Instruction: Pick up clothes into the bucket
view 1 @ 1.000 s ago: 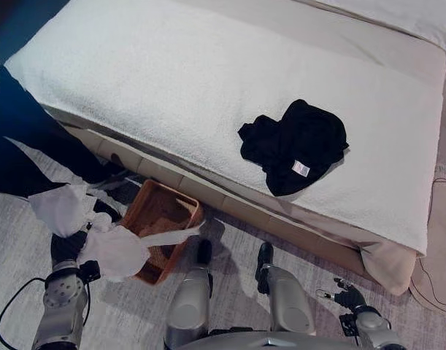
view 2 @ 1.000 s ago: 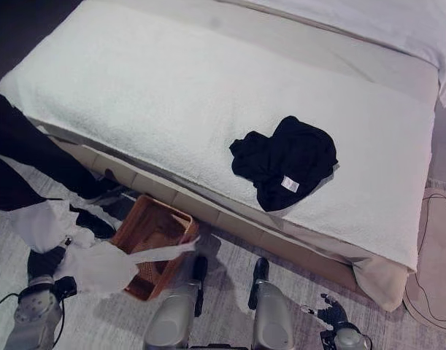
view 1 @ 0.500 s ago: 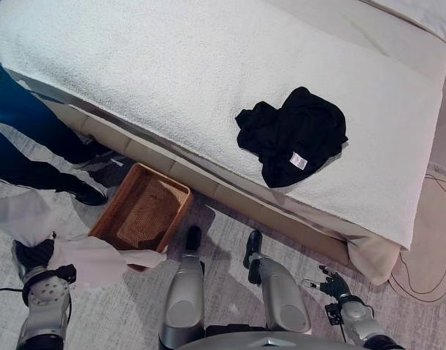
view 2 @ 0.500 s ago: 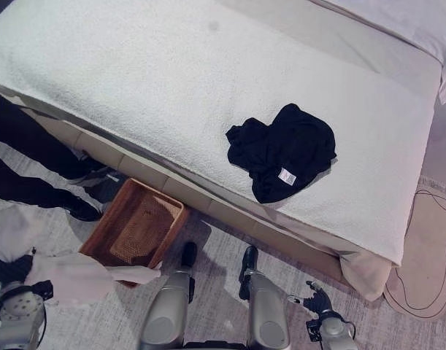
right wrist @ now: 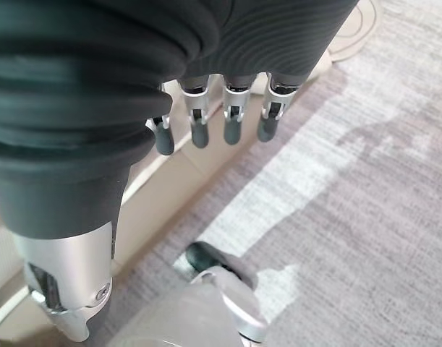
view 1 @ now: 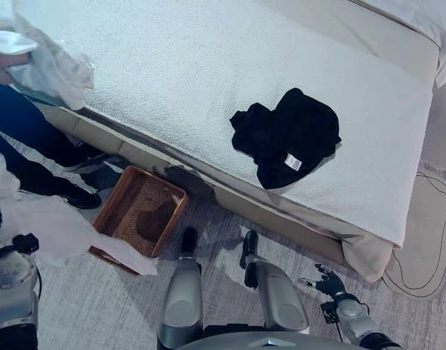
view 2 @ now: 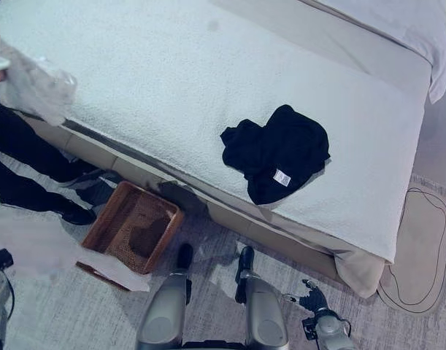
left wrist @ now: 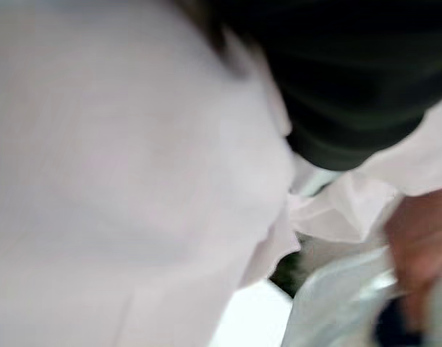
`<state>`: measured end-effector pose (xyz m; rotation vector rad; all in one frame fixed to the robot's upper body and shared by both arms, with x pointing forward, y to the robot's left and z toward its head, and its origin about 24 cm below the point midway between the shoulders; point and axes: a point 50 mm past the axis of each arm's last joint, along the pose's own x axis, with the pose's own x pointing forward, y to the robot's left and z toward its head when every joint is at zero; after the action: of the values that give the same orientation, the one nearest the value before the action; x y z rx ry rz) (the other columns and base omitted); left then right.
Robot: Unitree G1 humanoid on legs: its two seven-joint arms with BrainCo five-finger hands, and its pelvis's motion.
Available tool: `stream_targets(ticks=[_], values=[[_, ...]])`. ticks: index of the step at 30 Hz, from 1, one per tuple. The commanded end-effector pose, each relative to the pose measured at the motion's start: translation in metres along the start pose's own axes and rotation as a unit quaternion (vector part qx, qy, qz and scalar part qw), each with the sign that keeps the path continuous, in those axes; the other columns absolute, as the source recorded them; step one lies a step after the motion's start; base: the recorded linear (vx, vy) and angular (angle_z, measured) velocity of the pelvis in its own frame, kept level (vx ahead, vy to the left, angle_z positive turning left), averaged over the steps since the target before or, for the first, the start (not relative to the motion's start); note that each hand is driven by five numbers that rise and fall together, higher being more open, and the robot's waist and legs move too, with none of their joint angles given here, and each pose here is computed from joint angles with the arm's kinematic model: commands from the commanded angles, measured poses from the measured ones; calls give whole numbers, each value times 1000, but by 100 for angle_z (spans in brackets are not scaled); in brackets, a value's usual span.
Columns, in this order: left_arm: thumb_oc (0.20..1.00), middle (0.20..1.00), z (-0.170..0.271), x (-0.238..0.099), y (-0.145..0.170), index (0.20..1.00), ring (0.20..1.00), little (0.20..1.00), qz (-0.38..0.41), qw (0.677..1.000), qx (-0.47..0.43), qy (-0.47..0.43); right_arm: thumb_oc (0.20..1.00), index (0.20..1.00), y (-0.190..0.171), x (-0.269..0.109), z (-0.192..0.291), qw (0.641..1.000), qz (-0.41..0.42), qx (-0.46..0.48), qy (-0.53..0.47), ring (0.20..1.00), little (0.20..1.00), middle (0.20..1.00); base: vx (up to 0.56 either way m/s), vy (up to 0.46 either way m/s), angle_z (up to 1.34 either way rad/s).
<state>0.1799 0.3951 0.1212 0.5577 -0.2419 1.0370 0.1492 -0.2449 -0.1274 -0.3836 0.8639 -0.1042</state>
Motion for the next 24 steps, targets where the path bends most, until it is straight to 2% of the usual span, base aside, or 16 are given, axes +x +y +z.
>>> stream_targets(ticks=[1, 19, 23, 24], values=[[200, 200, 25, 24, 37, 200, 200, 200, 76, 994, 12, -82, 1000, 1000, -5, 0, -5, 1000, -2, -14, 6, 1000, 1000, 1000, 0, 0, 0], [200, 200, 10, 22, 37, 200, 200, 200, 45, 997, 27, -49, 1000, 1000, -13, 0, -5, 1000, -16, -12, 8, 1000, 1000, 1000, 0, 0, 0], [200, 200, -4, 18, 26, 200, 200, 200, -5, 999, 43, -15, 1000, 1000, -15, 0, -2, 1000, -17, -14, 2, 1000, 1000, 1000, 0, 0, 0], [200, 200, -9, 14, 18, 200, 200, 200, -39, 998, 57, -3, 1000, 1000, -18, 1, -2, 1000, -21, -14, 2, 1000, 1000, 1000, 0, 0, 0]])
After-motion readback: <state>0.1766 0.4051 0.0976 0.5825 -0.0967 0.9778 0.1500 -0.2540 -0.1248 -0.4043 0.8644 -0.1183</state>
